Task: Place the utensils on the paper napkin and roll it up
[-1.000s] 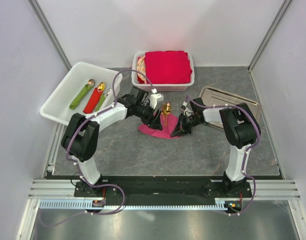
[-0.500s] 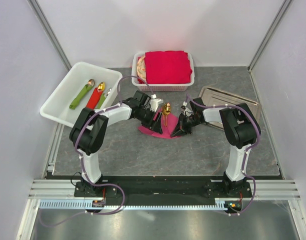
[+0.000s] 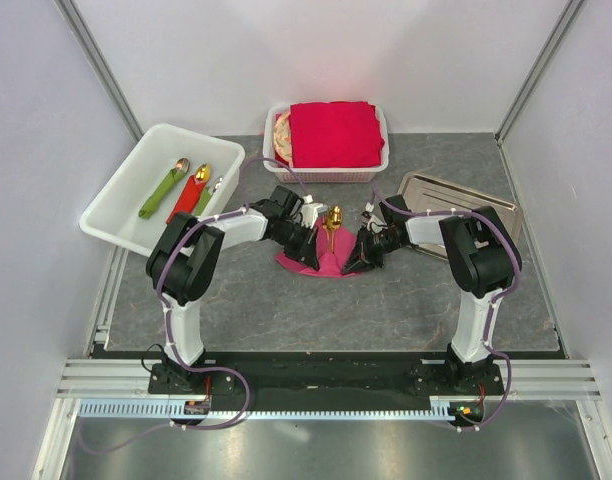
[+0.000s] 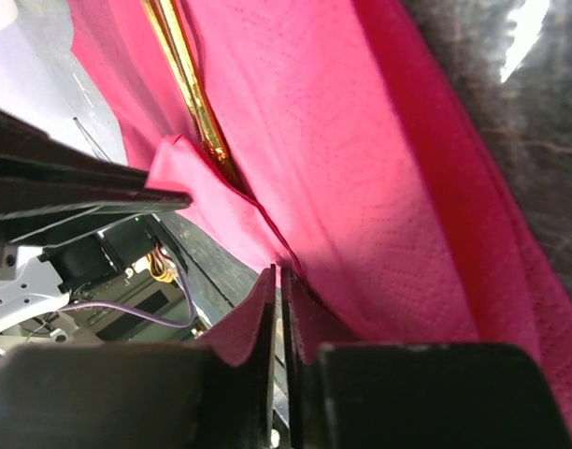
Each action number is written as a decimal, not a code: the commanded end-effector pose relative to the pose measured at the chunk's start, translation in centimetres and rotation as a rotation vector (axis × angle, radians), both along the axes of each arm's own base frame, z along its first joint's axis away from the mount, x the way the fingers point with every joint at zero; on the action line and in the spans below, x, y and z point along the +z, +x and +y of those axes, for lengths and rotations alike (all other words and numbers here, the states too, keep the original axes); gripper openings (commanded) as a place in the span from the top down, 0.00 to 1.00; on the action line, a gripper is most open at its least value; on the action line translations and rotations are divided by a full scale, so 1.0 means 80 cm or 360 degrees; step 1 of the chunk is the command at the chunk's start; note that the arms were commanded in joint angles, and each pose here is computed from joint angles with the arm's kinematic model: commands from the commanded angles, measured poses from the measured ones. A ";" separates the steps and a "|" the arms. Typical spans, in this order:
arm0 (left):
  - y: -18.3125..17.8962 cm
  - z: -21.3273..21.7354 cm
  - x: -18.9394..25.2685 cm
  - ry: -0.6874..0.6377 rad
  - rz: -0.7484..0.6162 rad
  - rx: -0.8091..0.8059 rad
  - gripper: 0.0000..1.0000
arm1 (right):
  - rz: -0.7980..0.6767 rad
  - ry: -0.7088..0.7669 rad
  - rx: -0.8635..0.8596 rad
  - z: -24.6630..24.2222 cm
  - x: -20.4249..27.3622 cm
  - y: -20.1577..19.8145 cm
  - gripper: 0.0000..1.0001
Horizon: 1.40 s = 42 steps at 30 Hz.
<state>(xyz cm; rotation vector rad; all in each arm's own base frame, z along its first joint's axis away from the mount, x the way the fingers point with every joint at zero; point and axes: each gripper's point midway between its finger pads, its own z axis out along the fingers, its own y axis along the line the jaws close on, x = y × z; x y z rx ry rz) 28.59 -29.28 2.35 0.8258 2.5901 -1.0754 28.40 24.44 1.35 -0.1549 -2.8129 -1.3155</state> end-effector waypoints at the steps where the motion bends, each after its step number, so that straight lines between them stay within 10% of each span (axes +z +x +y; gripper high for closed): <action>1: 0.008 -0.012 0.004 -0.0045 0.0014 0.0012 0.97 | -0.0111 -0.0035 0.0032 -0.002 0.011 0.004 0.84; 24: 0.011 -0.009 -0.006 -0.0014 0.0043 0.0002 0.98 | -0.0105 -0.0050 0.0077 0.013 0.003 -0.005 0.83; 33: 0.033 0.011 0.055 -0.0202 -0.0045 0.0126 0.66 | -0.0026 -0.0118 0.0049 0.002 -0.018 -0.013 1.00; 42: -0.010 0.001 0.101 -0.0380 -0.0005 0.0049 0.62 | -0.0027 -0.0127 0.0039 0.000 -0.018 -0.013 1.00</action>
